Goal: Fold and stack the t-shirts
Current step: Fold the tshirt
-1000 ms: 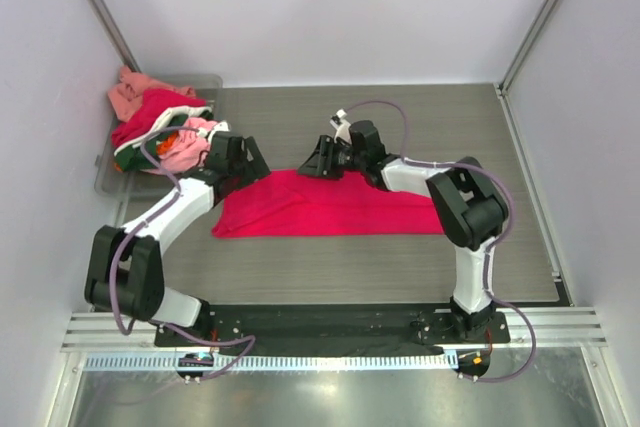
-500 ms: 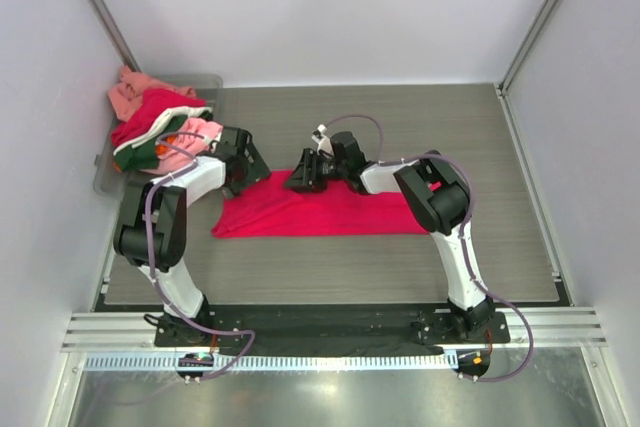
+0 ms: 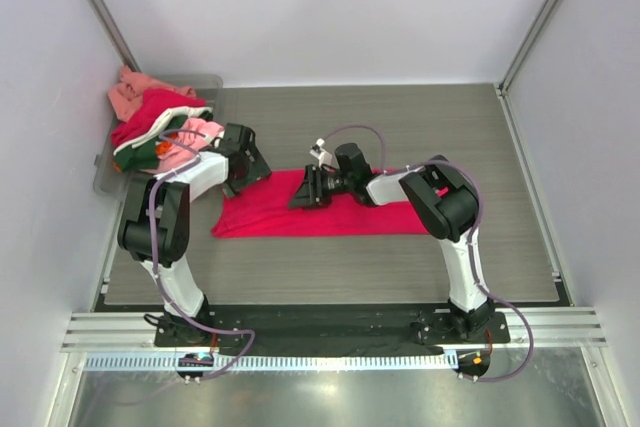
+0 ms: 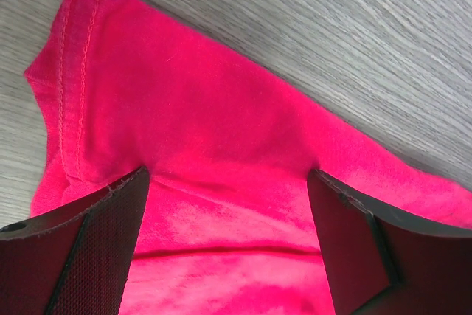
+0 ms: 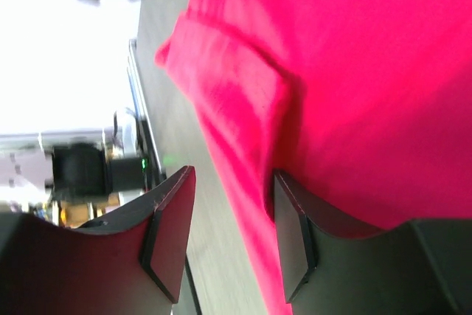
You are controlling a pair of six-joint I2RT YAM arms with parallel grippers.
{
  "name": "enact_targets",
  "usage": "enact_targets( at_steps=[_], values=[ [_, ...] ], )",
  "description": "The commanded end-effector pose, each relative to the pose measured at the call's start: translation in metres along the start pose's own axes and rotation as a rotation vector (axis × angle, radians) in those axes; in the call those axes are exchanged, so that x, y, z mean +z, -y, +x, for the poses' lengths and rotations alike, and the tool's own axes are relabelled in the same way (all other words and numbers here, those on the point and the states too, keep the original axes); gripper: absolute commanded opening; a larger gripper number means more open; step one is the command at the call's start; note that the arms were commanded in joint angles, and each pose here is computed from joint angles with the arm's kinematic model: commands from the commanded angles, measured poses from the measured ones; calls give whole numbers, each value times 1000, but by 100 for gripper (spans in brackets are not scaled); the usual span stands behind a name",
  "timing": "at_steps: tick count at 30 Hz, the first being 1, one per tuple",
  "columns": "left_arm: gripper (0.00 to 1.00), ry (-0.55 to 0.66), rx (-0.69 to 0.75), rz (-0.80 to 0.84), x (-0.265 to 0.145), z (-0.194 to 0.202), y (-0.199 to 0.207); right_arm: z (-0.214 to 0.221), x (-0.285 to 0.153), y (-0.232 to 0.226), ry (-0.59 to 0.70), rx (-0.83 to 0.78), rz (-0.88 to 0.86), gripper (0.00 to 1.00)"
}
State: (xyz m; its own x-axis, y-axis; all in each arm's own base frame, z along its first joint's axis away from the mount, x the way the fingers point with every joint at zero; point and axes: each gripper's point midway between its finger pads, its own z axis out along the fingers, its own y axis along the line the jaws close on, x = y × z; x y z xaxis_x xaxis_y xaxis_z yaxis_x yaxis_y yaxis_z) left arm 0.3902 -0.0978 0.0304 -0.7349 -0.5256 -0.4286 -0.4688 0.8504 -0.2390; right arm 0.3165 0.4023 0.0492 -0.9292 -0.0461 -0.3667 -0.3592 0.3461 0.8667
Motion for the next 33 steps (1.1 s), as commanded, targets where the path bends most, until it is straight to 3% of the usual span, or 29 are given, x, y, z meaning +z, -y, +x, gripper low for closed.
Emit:
enact_targets(
  at_steps=[1, 5, 8, 13, 19, 26, 33],
  values=[
    [89, -26, 9, -93, 9, 10, -21, 18, -18, -40, -79, -137, -99, 51],
    [89, -16, 21, -98, 9, 7, -22, 51, -33, -43, -177, -192, -68, 52],
    [89, -4, 24, -107, 8, 5, -25, 59, -43, -47, -180, -213, -36, 51],
    [89, 10, 23, -93, 2, 3, -22, 35, -38, -44, -100, -219, 35, 54],
    [89, 9, 24, -73, -1, 3, -18, -11, -11, -50, 47, -201, 2, 58],
    [89, -7, 27, -66, 1, 7, -16, -41, 24, -38, 68, -196, -22, 62],
    [89, -10, 31, -65, 3, 8, -14, -23, 52, -36, 10, -179, -75, 63]
  ],
)
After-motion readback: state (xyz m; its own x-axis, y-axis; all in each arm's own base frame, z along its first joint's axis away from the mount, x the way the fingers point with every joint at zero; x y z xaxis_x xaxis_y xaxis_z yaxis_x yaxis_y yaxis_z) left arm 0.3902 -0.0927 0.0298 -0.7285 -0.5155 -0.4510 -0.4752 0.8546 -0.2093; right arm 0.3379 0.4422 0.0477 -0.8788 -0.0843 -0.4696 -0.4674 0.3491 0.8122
